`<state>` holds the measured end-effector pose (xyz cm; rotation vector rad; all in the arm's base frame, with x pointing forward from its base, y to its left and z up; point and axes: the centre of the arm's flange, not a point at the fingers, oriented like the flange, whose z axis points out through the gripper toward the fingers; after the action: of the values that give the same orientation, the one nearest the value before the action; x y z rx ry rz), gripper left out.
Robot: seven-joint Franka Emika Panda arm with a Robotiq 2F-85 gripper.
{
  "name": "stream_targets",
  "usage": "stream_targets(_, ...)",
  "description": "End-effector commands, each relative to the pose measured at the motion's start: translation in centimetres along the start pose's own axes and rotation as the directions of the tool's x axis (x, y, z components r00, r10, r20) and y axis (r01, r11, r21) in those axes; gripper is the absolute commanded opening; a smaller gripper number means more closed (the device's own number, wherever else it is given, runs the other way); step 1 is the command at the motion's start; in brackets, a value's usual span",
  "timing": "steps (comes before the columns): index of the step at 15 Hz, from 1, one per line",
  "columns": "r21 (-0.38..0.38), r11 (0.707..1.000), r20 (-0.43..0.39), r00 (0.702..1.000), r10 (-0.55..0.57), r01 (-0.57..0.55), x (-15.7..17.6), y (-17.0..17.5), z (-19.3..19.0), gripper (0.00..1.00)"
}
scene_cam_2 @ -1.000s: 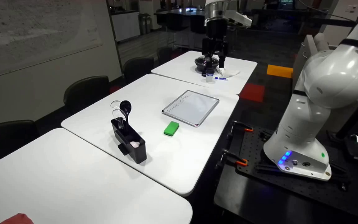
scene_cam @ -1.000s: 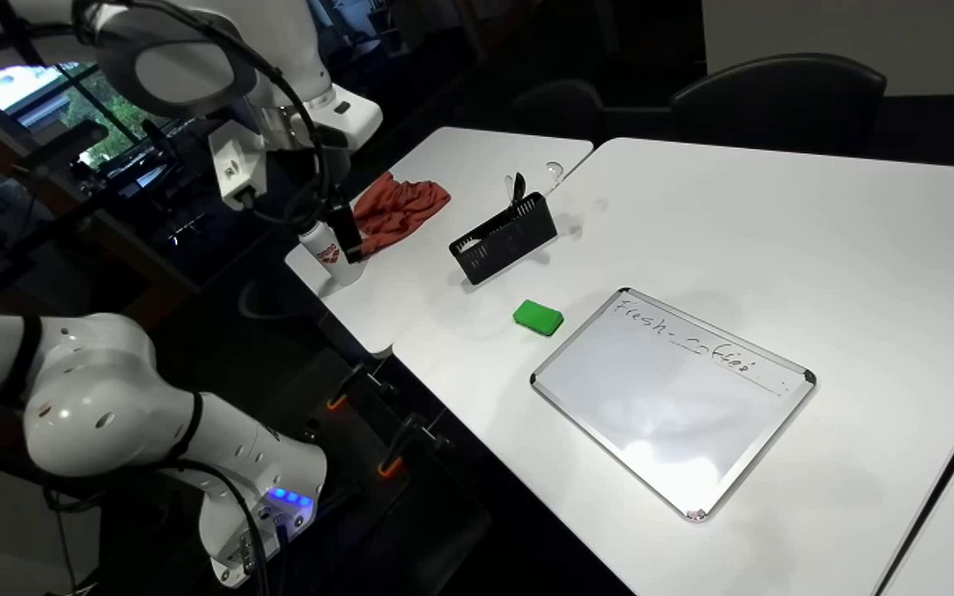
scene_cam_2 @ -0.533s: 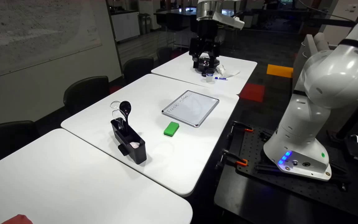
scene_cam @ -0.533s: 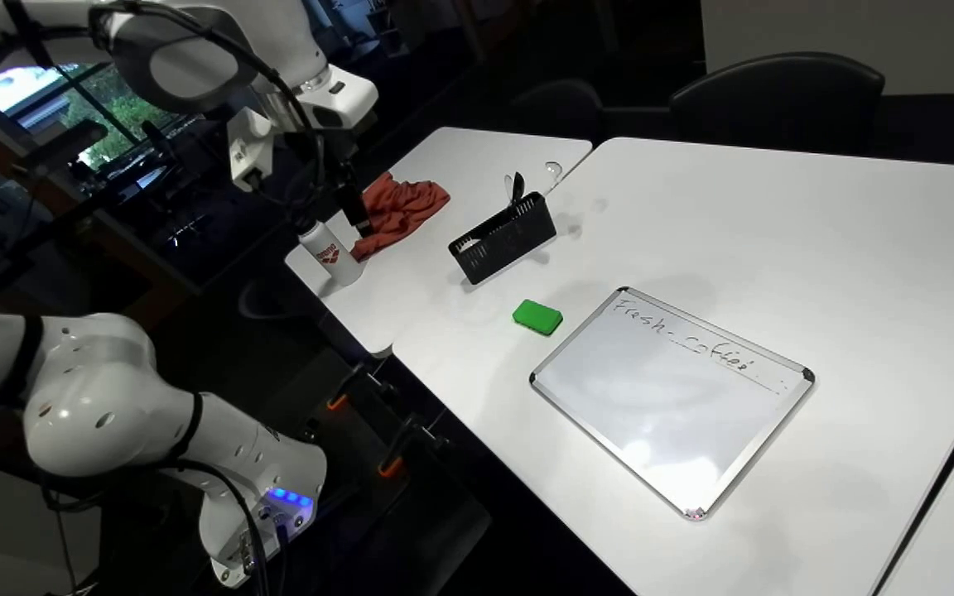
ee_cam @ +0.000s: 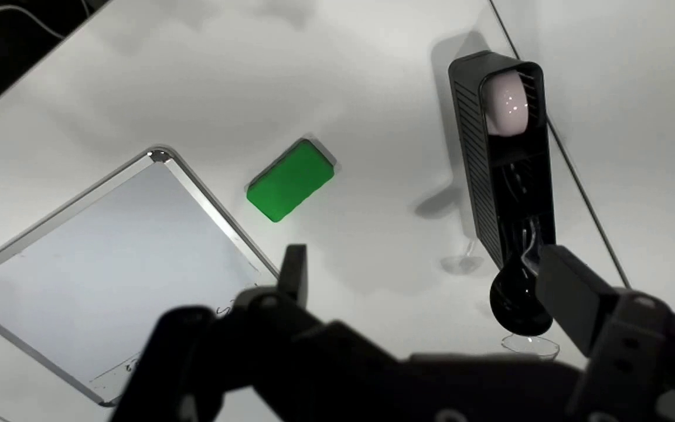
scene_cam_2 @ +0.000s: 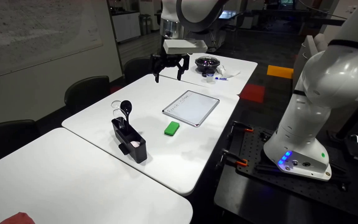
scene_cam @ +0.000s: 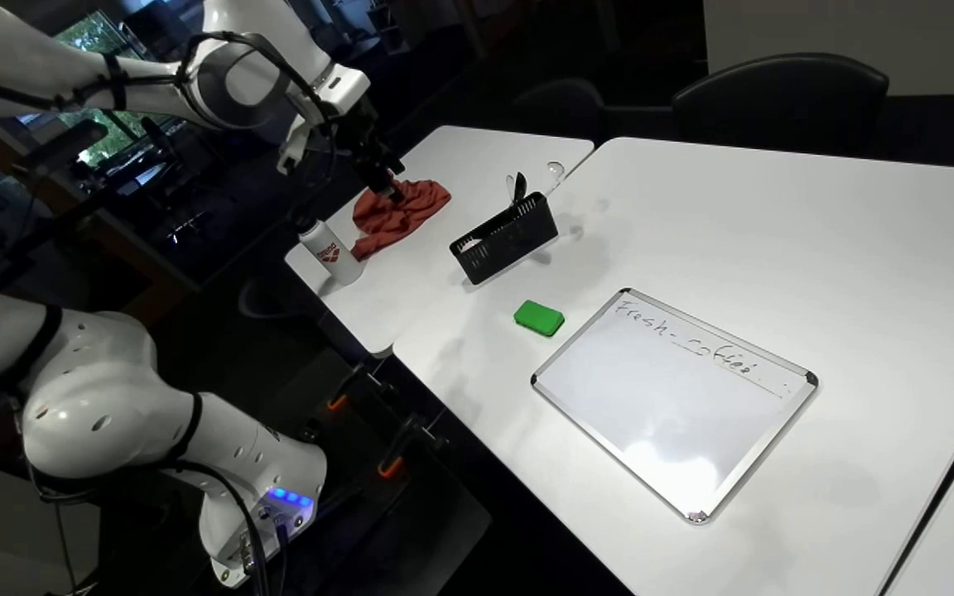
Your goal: Put the clear spoon on the rack on the table
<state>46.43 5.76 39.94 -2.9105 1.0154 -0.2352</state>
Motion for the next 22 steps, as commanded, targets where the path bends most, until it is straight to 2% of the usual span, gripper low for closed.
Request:
stream_targets(1,-0.015,1.0,0.002,1.0,0.006,-0.006,0.0,-0.4,0.7,1.0)
stream_targets(6,-0.009,1.0,0.004,1.0,0.004,-0.003,0.3,0.0,0.5,1.0)
stream_targets(9,-0.053,0.996,-0.045,0.997,0.062,-0.065,-0.7,-4.8,3.5,1.0)
stream_targets(12,-0.061,0.992,-0.139,0.985,0.098,-0.108,-2.9,-9.9,6.3,1.0)
stream_targets(14,-0.063,0.99,-0.198,0.974,0.111,-0.126,-3.8,-12.1,7.7,1.0)
stream_targets(18,-0.059,0.985,-0.327,0.935,0.135,-0.163,-3.7,-14.6,10.7,1.0)
stream_targets(22,-0.049,0.983,-0.411,0.901,0.14,-0.175,-3.6,-16.4,15.1,1.0)
